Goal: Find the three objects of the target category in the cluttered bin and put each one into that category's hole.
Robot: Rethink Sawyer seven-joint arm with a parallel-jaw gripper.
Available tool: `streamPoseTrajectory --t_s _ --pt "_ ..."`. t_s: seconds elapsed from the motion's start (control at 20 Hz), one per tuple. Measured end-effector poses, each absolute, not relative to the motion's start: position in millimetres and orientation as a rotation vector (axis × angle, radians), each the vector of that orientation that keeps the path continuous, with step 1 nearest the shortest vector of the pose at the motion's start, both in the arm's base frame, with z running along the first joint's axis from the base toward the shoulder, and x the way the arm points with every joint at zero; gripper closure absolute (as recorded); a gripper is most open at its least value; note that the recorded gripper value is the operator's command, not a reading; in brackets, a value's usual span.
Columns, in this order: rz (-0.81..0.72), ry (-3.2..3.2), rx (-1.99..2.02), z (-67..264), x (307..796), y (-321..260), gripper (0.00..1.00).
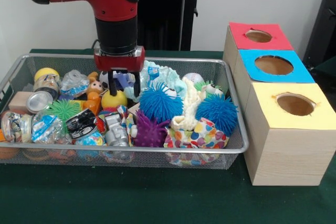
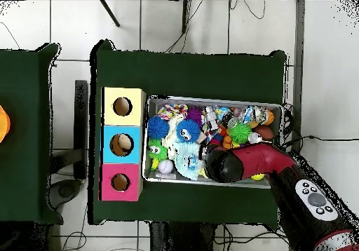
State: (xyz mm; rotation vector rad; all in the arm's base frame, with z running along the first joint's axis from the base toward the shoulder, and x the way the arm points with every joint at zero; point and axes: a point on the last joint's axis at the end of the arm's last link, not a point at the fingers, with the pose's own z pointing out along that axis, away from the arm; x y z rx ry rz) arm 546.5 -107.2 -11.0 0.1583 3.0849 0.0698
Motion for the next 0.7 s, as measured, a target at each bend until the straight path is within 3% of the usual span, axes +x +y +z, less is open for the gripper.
streamPoseTrajectory --t_s 0.7 --pt "0.079 3.069 0.176 -29 563 -106 0.0"
